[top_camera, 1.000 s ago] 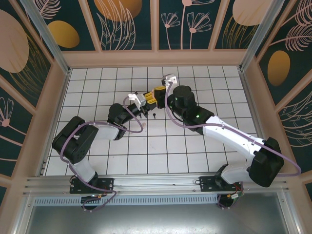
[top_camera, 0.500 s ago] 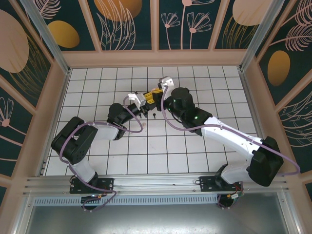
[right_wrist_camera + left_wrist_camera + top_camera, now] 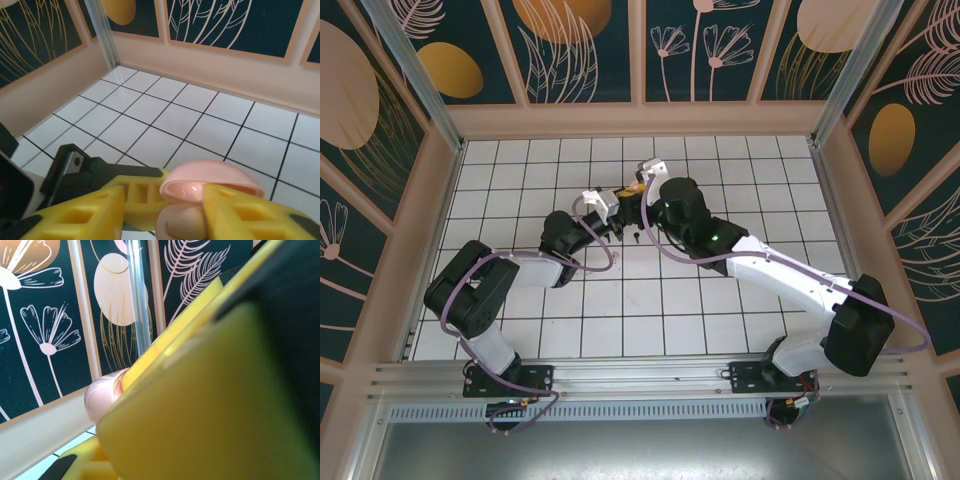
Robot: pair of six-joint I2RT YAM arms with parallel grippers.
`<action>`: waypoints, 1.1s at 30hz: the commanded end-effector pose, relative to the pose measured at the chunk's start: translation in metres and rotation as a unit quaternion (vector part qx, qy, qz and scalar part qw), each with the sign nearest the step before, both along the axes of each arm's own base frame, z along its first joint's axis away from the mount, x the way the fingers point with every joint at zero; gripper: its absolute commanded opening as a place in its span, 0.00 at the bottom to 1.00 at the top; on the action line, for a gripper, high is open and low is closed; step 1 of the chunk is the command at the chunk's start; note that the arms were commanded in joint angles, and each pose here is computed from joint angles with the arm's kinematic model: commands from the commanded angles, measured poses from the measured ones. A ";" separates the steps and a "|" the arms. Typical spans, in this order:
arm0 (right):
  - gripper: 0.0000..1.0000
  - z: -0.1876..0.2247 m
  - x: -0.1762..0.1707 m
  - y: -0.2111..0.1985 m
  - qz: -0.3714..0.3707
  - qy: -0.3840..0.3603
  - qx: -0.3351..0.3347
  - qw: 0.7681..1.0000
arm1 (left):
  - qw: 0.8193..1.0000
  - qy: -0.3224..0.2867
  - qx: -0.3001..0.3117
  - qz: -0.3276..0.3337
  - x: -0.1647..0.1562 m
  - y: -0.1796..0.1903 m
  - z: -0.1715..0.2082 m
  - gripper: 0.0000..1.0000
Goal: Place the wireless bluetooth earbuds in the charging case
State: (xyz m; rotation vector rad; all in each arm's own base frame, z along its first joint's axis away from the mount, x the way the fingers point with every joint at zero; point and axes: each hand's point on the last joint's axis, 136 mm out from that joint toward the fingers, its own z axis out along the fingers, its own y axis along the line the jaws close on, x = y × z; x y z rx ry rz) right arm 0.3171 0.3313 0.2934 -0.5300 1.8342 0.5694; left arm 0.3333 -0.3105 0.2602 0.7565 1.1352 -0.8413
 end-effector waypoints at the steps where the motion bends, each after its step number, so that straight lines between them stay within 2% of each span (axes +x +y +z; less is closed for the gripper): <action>1: 0.55 0.013 0.007 -0.004 -0.023 0.010 0.009 1.000 | 0.998 -0.050 -0.040 -0.005 -0.014 0.005 0.034 0.00; 8: 0.69 0.066 0.015 -0.024 -0.049 0.000 0.080 0.996 | 0.998 -0.044 -0.051 0.005 -0.013 0.009 0.032 0.00; 13: 0.70 0.098 0.008 -0.037 -0.042 -0.009 0.128 0.991 | 0.997 -0.044 -0.055 0.012 -0.011 0.011 0.032 0.00; 19: 0.70 0.105 -0.002 -0.054 -0.060 0.011 0.160 0.985 | 0.996 -0.042 -0.070 0.039 -0.007 0.020 0.032 0.00; 25: 0.70 0.060 -0.009 -0.079 -0.111 0.082 0.158 0.978 | 0.989 -0.038 -0.094 0.105 0.000 0.044 0.037 0.00; 33: 0.67 -0.048 -0.018 -0.075 -0.148 0.225 0.116 0.956 | 0.975 -0.016 -0.106 0.194 0.004 0.084 0.041 0.00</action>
